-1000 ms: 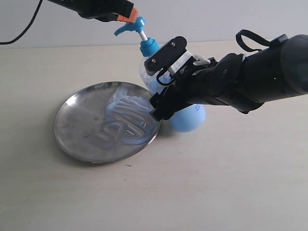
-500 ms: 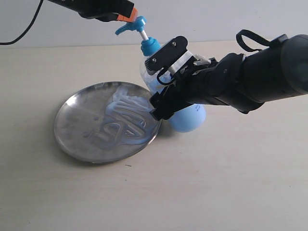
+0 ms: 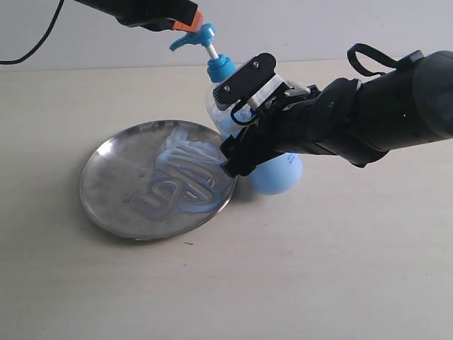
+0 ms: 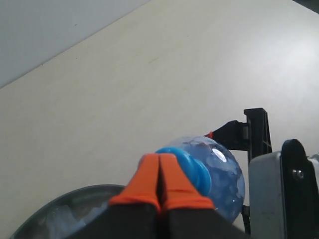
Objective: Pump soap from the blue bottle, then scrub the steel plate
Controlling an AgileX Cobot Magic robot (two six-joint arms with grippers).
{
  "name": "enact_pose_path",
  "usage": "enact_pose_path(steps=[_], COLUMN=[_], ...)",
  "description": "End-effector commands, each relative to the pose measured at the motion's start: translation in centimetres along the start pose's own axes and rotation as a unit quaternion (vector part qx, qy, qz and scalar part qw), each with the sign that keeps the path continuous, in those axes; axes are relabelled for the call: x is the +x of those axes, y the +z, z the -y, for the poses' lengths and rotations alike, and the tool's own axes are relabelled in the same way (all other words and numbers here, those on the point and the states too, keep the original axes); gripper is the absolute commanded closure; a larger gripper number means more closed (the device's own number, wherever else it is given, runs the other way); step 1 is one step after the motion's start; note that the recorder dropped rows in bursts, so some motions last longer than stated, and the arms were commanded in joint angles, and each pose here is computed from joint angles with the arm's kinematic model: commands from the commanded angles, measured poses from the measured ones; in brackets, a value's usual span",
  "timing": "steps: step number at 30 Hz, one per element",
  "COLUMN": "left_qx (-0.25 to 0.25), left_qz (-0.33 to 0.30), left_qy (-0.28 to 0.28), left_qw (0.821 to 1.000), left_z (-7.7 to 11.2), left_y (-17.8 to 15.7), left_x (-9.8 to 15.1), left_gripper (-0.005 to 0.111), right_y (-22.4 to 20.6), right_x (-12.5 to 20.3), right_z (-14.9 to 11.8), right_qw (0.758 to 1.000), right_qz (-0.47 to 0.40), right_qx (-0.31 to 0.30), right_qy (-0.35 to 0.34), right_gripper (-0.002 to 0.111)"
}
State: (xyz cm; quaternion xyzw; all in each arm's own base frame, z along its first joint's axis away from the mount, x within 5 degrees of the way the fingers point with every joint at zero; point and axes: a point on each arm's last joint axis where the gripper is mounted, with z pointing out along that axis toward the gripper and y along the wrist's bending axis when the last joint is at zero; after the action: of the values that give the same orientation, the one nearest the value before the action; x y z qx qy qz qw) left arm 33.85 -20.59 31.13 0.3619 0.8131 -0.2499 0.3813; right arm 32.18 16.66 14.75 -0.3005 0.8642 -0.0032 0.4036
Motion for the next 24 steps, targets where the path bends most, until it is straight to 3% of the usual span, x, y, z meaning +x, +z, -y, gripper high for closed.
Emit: enact_pose_path(steps=[1, 16, 24], left_qx=[0.013, 0.04, 0.057], left_qz=[-0.02, -0.059, -0.071], left_qy=[0.002, -0.014, -0.007], left_qw=[1.0, 0.997, 0.996], left_z=[0.2, 0.2, 1.3], left_y=[0.5, 1.8, 2.7], left_x=[0.5, 1.7, 2.0], left_gripper=[0.107, 0.107, 0.107], right_y=[0.3, 0.3, 0.3], right_x=[1.1, 1.1, 1.1], right_z=[-0.9, -1.0, -0.9], right_qw=[0.999, 0.999, 0.999], right_qz=[-0.031, -0.033, -0.032], right_qx=[-0.039, -0.042, -0.042], right_qy=[0.0, -0.002, -0.002], right_gripper=[0.108, 0.108, 0.108])
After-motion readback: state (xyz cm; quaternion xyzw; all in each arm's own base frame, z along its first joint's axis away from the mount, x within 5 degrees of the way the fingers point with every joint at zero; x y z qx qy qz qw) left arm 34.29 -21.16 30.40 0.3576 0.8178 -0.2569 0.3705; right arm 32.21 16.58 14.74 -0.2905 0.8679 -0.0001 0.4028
